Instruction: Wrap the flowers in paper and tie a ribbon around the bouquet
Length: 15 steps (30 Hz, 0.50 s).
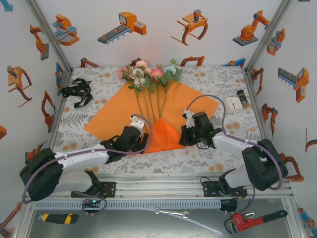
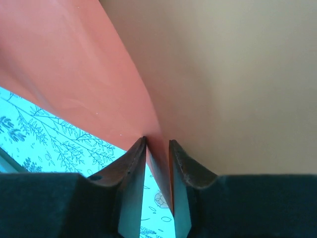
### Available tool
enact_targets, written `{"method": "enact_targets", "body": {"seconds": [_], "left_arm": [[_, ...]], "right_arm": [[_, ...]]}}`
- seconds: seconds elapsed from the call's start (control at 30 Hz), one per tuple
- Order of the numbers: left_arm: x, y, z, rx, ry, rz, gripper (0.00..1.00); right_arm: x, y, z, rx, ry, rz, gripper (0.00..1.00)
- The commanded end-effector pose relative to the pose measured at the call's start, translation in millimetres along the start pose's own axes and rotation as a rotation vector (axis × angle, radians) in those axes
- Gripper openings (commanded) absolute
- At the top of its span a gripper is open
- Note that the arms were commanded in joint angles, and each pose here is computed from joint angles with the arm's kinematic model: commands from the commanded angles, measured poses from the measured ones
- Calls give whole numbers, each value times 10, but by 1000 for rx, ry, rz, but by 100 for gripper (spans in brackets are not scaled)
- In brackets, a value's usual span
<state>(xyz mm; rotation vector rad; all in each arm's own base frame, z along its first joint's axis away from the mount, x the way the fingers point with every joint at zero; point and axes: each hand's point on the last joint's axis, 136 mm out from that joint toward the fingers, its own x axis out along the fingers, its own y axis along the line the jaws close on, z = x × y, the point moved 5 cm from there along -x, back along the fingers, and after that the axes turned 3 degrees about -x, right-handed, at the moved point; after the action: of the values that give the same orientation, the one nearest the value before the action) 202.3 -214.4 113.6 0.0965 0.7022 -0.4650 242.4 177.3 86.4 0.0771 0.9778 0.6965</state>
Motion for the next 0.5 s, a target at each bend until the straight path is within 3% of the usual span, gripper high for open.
{"method": "enact_targets", "body": {"seconds": [0.0, 0.2, 0.3, 0.47], "left_arm": [[26, -28, -24, -11, 7, -27, 66], [160, -126, -45, -18, 48, -54, 66], [240, -123, -42, -29, 59, -22, 63], [283, -128, 27, -52, 50, 5, 62]], "right_arm": [[-46, -60, -20, 33, -2, -48, 37], [-478, -126, 290, 105, -138, -242, 48], [-672, 67, 411, 13, -195, -287, 48], [-765, 529, 472, -32, -301, -207, 47]]}}
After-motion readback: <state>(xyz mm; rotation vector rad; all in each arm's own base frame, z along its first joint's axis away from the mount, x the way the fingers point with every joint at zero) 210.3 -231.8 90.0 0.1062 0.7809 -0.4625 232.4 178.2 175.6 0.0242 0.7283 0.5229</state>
